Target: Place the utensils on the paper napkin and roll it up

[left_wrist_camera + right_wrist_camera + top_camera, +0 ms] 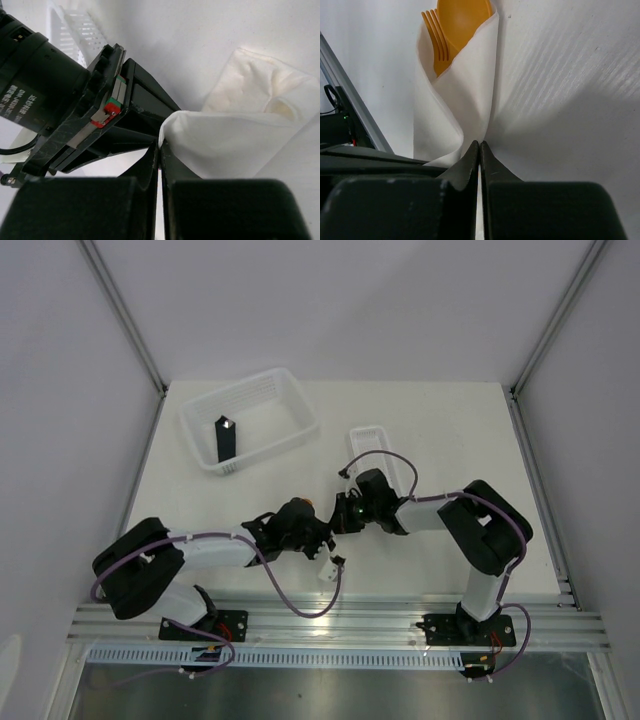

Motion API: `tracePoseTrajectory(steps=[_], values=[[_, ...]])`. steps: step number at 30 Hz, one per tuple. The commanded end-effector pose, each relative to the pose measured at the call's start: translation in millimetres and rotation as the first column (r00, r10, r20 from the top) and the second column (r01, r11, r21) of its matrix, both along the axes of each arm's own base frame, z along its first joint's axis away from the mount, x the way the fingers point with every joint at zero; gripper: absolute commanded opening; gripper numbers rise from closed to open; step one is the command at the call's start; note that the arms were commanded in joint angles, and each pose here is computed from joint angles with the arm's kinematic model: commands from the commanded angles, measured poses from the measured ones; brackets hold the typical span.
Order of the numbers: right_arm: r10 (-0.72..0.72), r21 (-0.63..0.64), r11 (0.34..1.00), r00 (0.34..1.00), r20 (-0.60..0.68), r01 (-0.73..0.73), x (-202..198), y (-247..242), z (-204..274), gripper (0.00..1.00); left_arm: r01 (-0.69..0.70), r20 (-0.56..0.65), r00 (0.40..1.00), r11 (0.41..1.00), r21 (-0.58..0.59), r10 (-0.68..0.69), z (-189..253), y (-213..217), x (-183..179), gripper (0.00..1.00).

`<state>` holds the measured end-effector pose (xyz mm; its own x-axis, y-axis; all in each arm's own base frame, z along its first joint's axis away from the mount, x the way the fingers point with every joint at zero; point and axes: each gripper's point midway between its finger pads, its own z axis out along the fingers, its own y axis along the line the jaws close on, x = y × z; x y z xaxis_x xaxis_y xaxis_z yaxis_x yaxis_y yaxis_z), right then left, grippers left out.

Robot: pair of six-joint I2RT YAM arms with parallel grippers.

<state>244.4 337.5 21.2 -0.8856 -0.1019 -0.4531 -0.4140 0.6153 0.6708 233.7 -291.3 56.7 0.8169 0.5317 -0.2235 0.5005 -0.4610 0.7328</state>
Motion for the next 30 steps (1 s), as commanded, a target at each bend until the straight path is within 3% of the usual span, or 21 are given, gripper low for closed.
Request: tracePoseTrajectory(steps=[1, 11, 25, 30], values=[[0.009, 0.07, 0.998, 0.999, 0.043, -0.012, 1, 6, 24, 0.0, 0.03, -0.053, 0.998, 0.998, -0.049, -0.033, 7, -18, -4, 0.01], [0.015, 0.056, 0.998, 0.999, 0.052, -0.018, -3, -1, 34, 0.06, 0.03, -0.101, 0.995, 0.999, 0.029, -0.027, -23, -5, -12, 0.01], [-0.063, -0.061, 0.996, 0.996, 0.068, 0.067, 7, -37, 39, 0.32, 0.029, -0.074, 0.997, 0.999, 0.021, -0.028, -19, -5, -7, 0.01], [-0.017, 0.038, 0.999, 0.997, 0.076, 0.014, -10, -35, 47, 0.37, 0.033, -0.052, 0.998, 0.999, -0.014, -0.033, -13, -9, -1, 0.01]])
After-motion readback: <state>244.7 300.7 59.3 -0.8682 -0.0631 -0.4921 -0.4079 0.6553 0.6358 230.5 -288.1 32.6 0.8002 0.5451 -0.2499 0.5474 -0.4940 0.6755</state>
